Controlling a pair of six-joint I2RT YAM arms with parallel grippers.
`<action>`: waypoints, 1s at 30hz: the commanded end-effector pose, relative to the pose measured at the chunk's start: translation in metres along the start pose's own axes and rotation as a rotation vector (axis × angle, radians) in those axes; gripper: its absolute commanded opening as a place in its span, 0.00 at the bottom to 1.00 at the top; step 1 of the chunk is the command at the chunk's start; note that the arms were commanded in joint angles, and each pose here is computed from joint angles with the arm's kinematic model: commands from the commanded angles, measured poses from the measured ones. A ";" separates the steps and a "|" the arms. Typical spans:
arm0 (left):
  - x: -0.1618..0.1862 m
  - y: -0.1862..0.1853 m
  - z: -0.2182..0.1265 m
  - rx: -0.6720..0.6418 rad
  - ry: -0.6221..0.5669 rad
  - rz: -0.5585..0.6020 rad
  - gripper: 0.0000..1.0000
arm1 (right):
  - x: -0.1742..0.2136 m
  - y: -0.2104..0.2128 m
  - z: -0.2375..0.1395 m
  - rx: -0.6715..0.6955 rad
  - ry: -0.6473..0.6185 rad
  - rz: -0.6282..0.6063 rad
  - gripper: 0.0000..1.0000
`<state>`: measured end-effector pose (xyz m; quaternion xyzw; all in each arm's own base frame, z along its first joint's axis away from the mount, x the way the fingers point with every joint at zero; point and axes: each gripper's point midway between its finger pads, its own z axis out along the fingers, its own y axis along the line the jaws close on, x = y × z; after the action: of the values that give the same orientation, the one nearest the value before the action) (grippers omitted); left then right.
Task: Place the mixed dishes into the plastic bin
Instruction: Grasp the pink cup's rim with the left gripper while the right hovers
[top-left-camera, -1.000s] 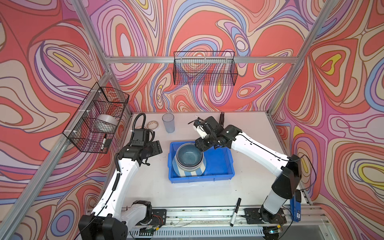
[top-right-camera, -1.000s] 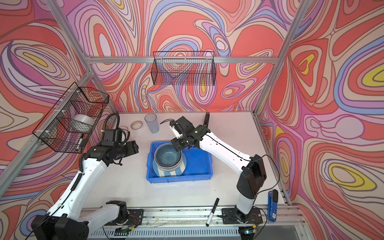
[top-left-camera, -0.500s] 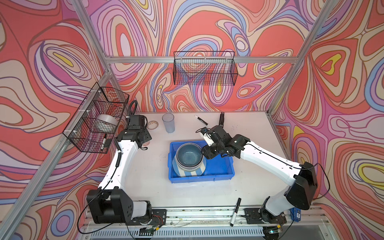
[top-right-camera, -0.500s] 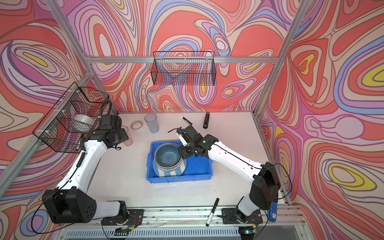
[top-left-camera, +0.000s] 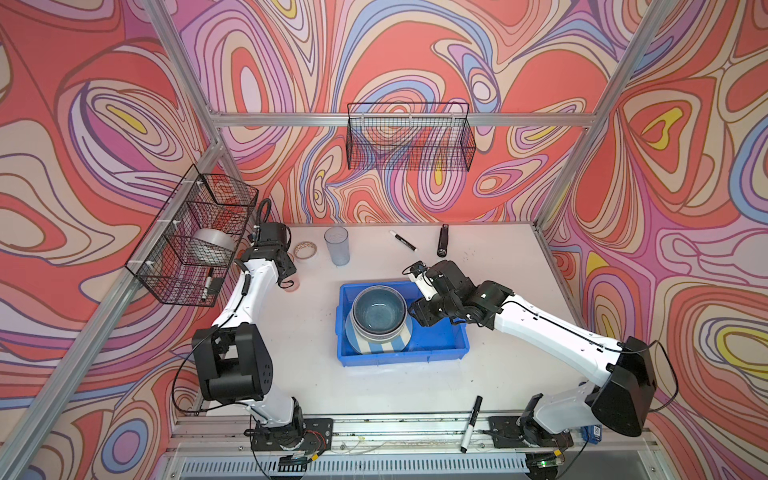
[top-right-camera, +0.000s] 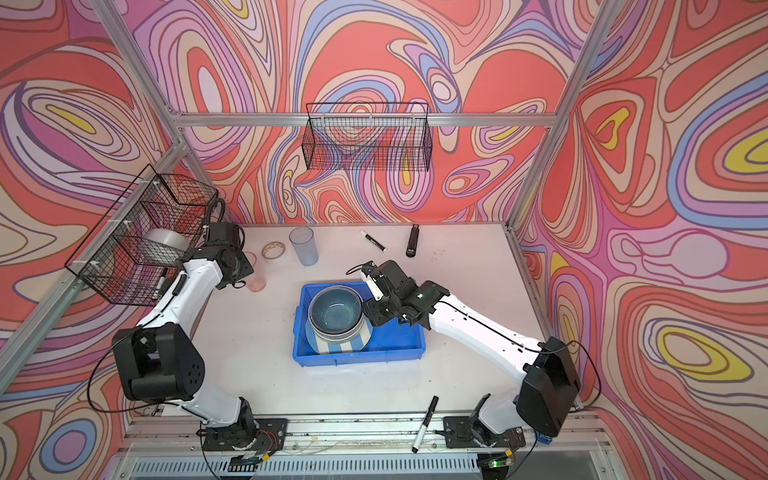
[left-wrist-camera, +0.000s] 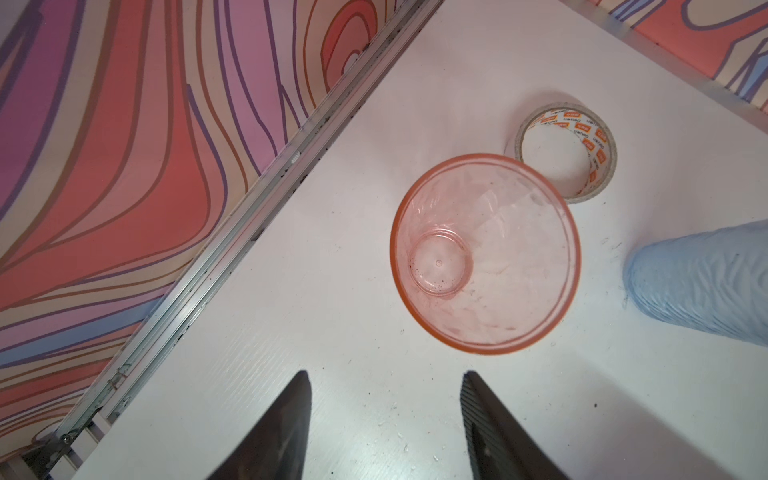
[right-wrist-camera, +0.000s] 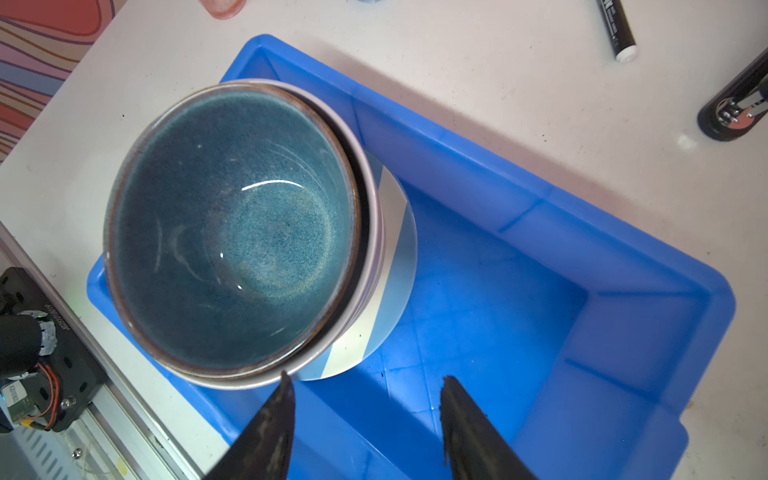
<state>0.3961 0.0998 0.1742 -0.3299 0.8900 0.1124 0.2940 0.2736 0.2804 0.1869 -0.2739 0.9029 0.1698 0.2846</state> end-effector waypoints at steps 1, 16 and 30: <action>-0.022 -0.003 0.003 -0.004 -0.062 -0.045 0.61 | -0.004 0.002 -0.005 -0.019 -0.031 0.008 0.58; -0.014 -0.016 0.035 -0.010 -0.011 -0.026 0.61 | 0.003 -0.001 0.000 -0.015 -0.017 0.013 0.58; -0.005 -0.021 0.045 0.004 0.022 -0.006 0.41 | 0.001 -0.009 -0.011 0.022 -0.029 0.018 0.57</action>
<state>0.4291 0.1014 0.1439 -0.3280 0.8935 0.1094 0.2865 0.2740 0.2771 0.1873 -0.2701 0.9012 0.1737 0.2911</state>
